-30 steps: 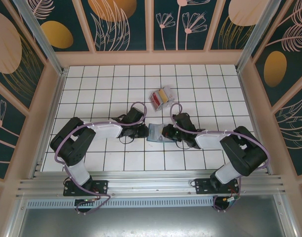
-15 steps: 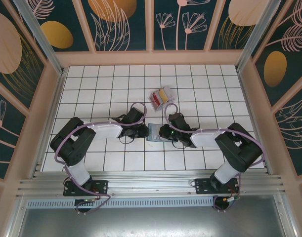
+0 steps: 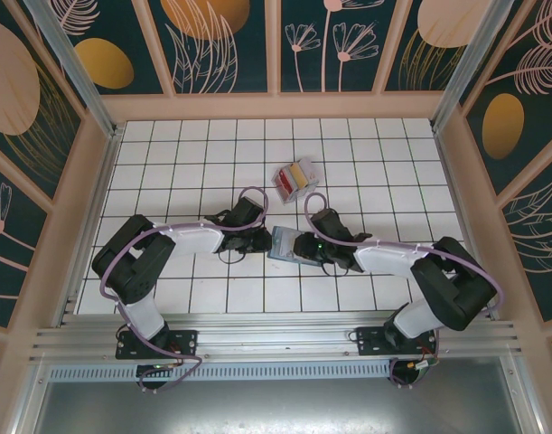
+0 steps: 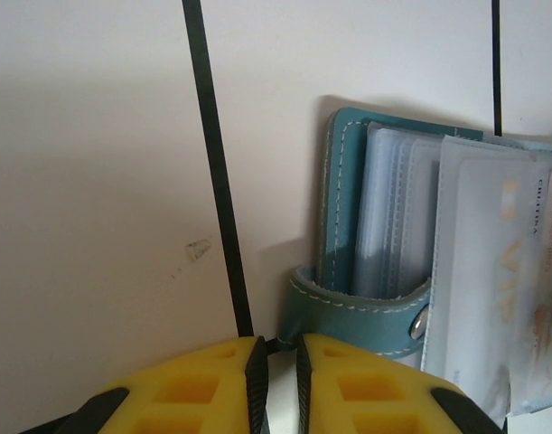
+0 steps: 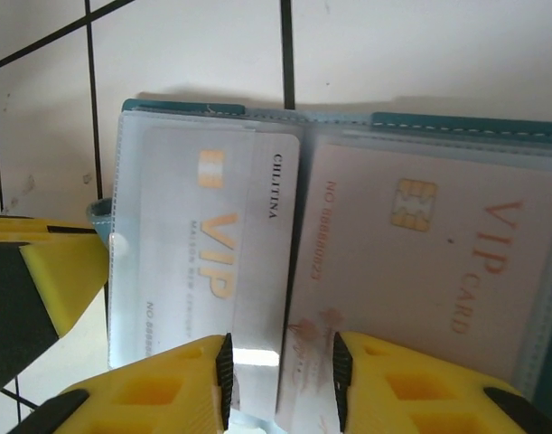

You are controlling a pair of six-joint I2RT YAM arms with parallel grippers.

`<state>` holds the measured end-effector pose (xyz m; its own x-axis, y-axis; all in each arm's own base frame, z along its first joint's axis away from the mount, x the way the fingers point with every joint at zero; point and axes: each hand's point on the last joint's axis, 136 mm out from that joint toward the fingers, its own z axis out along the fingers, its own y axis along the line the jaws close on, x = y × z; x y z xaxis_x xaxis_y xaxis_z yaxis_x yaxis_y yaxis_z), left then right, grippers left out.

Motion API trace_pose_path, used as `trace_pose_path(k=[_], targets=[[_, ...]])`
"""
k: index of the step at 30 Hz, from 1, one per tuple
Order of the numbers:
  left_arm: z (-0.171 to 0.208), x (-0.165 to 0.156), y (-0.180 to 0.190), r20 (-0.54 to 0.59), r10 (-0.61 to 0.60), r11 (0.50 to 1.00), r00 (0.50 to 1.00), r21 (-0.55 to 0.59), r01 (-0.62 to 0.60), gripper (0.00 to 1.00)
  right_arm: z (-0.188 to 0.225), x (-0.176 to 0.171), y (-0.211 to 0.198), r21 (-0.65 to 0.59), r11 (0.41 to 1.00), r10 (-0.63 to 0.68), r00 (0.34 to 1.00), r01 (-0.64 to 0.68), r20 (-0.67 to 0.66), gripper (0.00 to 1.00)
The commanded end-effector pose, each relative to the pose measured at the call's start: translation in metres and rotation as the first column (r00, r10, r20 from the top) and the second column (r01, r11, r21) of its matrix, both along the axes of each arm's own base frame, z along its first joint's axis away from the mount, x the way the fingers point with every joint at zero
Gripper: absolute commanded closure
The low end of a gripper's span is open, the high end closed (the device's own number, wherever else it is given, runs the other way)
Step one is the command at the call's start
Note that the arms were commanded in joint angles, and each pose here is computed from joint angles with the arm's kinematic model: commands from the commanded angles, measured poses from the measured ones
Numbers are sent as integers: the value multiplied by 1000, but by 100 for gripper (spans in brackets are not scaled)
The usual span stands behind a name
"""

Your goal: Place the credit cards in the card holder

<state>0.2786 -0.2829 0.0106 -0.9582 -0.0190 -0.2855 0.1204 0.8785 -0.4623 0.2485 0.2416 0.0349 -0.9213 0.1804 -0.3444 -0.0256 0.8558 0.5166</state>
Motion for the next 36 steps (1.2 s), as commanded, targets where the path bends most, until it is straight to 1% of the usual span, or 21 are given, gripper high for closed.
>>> trace_pose_path(k=[1,4,7,10,16,28,32,36], targets=[[-43,-38,3,-121,-44,997,992,55,51,79,10,5,-7,-36,999,9,1000,-8,21,67],[-42,-37,2,-117,-44,997,992,52,51,79,11,8,-6,-42,999,19,999,-18,26,85],[-42,-37,2,-117,-47,997,992,51,53,79,5,9,-5,-63,997,36,999,-35,9,90],[-42,-36,1,-117,-47,997,992,48,52,79,-2,9,-3,-86,995,51,999,-52,-11,91],[-42,-37,-1,-120,-50,997,992,44,56,79,-11,8,3,-79,994,68,997,-72,-43,92],[-39,-33,-6,-113,-54,998,992,30,58,79,-9,11,25,-16,993,113,993,-114,-46,92],[-34,-30,-5,-98,-45,999,994,26,48,85,-12,10,21,-33,993,111,992,-113,-52,92],[-29,-25,-1,-67,-31,998,997,52,34,96,-14,8,13,-49,994,96,994,-99,-53,92]])
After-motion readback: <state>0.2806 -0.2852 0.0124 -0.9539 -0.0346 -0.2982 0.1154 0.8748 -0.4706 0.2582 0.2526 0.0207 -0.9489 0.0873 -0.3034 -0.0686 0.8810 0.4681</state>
